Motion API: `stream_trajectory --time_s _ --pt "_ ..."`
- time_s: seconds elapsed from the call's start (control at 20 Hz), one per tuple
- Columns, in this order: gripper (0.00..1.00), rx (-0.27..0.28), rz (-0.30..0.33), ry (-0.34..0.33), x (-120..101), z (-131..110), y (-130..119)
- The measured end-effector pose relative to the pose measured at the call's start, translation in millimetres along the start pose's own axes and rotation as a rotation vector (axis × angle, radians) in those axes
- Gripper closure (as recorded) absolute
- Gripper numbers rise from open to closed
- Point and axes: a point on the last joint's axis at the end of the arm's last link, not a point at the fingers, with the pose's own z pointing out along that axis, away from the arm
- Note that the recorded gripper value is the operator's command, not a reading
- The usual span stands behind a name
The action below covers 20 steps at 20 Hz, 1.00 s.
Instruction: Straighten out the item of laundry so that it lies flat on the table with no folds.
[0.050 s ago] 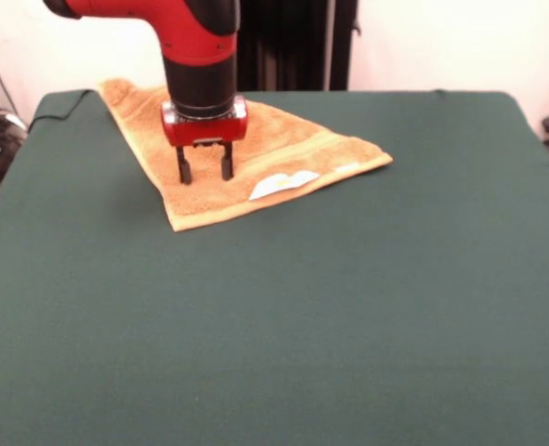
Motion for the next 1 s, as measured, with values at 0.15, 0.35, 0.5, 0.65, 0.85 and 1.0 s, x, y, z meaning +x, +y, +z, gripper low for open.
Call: stream_trajectory --time_s 0.15,0.35,0.5,0.65,0.85,1.0 --pt "0.00 0.001 -0.001 0.000 0 0 0" --pt "0.00 0.004 -0.002 -0.002 0 0 0" --pt "0.00 0.011 -0.003 -0.006 0 0 -1" --pt "1.00 0.019 -0.002 -0.010 0 0 -3" --pt "1.00 0.030 0.007 -0.018 0 0 -11" --pt "1.00 0.030 0.006 -0.018 0 0 -10"
